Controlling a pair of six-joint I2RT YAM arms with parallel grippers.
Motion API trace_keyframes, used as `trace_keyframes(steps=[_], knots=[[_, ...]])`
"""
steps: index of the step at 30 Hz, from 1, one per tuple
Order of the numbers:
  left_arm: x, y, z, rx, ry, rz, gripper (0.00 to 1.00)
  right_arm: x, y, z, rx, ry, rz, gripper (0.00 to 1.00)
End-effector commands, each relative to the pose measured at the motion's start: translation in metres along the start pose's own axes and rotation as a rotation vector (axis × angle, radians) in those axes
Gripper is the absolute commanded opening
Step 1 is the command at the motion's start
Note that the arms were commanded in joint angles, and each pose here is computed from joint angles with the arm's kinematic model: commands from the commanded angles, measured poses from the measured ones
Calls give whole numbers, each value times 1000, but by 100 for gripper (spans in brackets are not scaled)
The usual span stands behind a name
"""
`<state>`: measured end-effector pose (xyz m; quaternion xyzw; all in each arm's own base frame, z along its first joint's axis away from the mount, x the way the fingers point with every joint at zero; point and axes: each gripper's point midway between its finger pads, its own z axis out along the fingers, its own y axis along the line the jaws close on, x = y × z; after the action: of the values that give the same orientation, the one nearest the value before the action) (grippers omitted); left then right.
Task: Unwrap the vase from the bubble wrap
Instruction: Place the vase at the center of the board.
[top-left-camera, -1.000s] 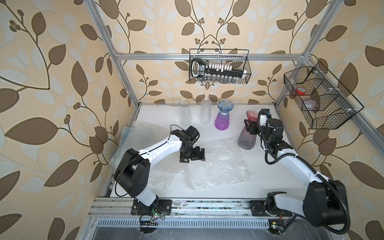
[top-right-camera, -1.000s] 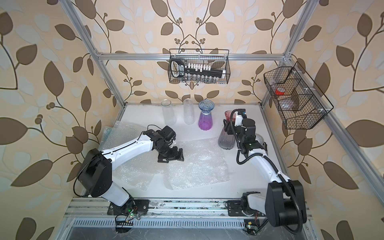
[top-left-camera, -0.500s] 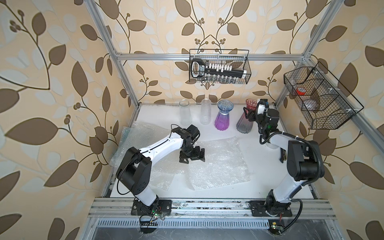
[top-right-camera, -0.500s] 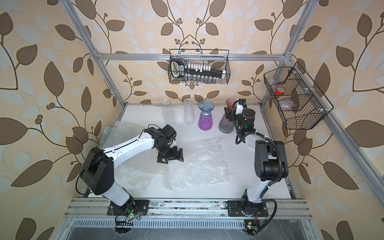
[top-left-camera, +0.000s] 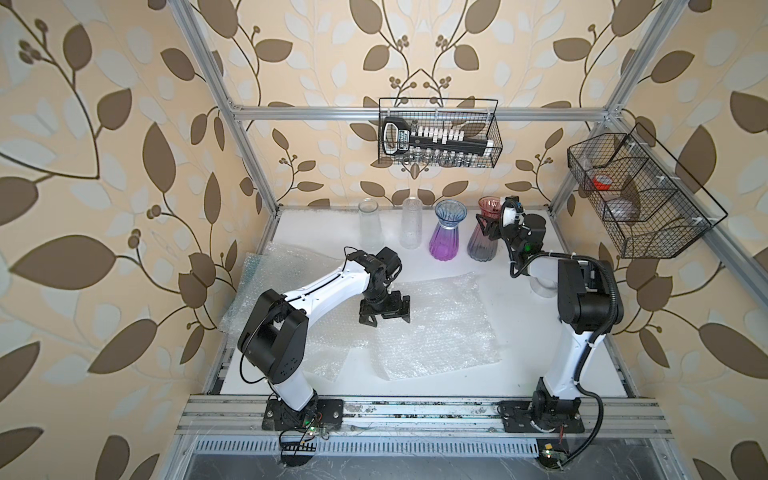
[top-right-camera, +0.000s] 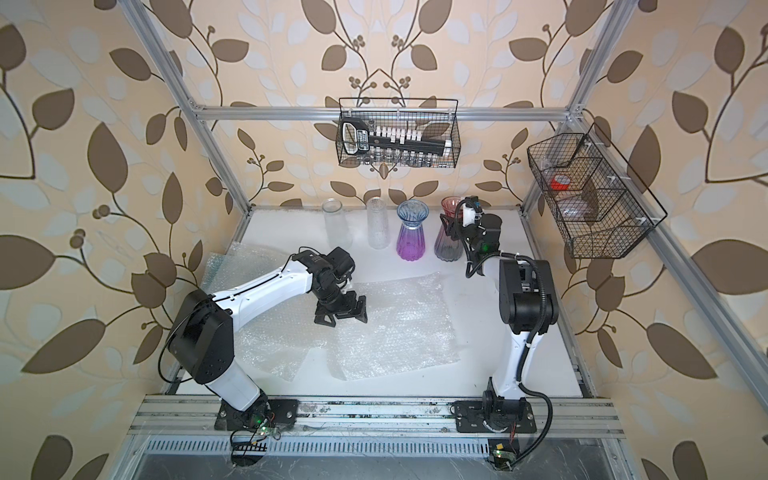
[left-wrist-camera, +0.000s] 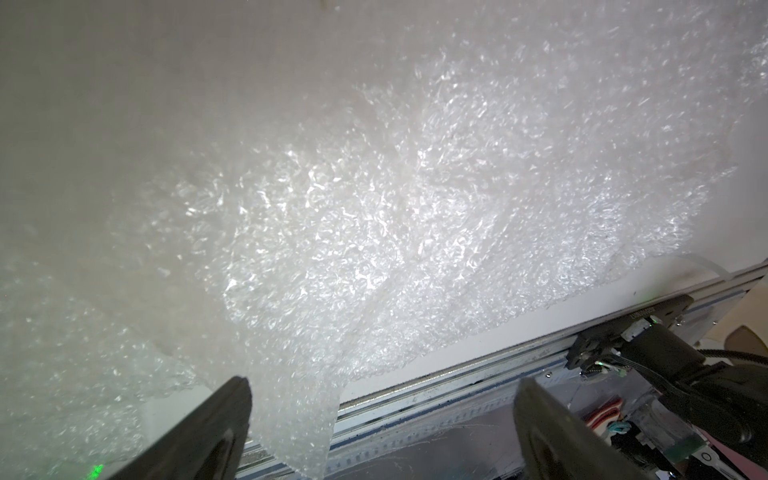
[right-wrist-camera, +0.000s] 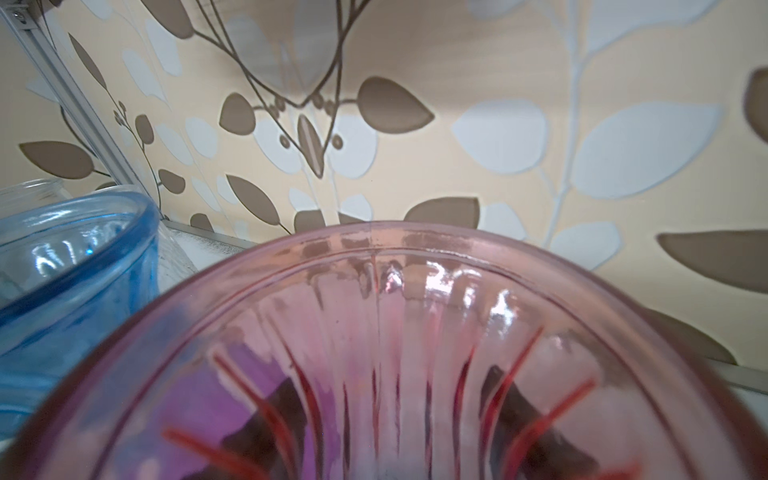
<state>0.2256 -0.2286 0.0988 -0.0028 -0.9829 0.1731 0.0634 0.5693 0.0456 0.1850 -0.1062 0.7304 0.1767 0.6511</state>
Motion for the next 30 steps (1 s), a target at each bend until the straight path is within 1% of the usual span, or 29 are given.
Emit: trace_keyframes(steps=[1, 3, 5, 7, 9, 13, 16, 17, 18, 19, 20, 21, 30], knots=[[0, -2, -7, -20, 0, 18, 99, -45, 13, 3, -64, -152, -102, 0], [-1, -2, -7, -22, -2, 20, 99, -38, 15, 3, -64, -142, -109, 1], [-1, -1, -7, -26, 0, 19, 99, -32, 16, 1, -55, -135, -117, 14], [-2, -2, -7, -28, -2, 21, 99, -29, 15, -2, -37, -132, -125, 19], [-2, -2, -7, -25, 0, 22, 99, -30, 15, -5, -23, -136, -136, 27], [-3, -4, -8, -18, -6, 25, 99, -32, 13, -10, 5, -141, -157, 35], [-3, -4, -9, -17, -7, 25, 99, -33, 10, -12, 26, -139, -158, 47], [-2, -4, -9, -17, -8, 25, 99, -33, 10, -13, 28, -143, -157, 55], [-2, -3, -10, -21, -8, 25, 99, -33, 11, -13, 27, -147, -156, 59], [-1, -2, -10, -23, -6, 25, 99, -33, 10, -14, 33, -149, -154, 69], [0, -1, -10, -26, -4, 23, 99, -33, 10, -14, 37, -149, -153, 97], [0, -1, -10, -26, -4, 23, 99, -33, 9, -14, 42, -148, -154, 99], [1, 0, -12, -24, -18, 15, 99, -35, 13, -23, 43, -141, -162, 99]])
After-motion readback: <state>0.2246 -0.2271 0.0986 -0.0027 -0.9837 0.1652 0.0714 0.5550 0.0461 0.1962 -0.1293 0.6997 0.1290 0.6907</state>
